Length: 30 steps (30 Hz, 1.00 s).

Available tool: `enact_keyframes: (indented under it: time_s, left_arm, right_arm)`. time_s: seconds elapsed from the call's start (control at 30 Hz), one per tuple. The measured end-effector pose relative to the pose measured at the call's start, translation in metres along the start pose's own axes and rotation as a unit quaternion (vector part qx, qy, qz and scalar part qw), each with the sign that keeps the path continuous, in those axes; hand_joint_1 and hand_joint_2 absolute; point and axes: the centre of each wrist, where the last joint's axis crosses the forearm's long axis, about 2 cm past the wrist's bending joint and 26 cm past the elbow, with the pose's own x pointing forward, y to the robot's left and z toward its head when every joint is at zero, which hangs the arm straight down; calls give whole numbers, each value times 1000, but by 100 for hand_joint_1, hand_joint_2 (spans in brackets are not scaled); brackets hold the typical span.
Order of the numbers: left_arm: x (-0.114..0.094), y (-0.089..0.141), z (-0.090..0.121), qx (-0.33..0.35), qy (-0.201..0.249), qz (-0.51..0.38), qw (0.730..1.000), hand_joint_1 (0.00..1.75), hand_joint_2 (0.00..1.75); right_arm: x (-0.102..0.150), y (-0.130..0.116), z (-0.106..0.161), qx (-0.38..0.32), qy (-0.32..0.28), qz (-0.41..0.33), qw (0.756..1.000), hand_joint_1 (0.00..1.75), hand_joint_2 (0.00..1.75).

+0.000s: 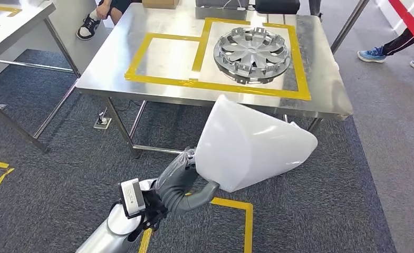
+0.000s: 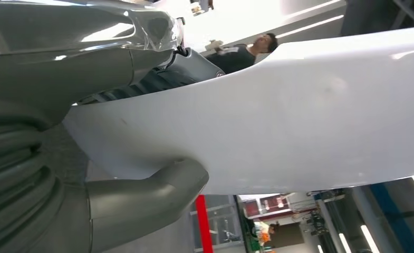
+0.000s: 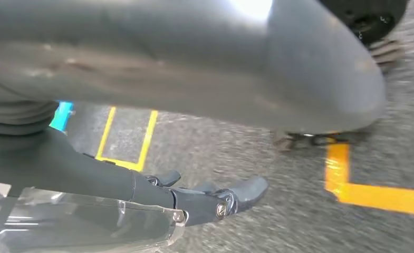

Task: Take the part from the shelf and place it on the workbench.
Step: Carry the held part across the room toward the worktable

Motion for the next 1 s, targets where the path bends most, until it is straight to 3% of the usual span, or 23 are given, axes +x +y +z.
enact_keyframes:
  time_s: [1.0]
  left_arm:
    - [-1,5,13,18,7,-18,1000,175,175]
  right_arm:
    - [-3,1,0,0,-1,11,1000,0,0]
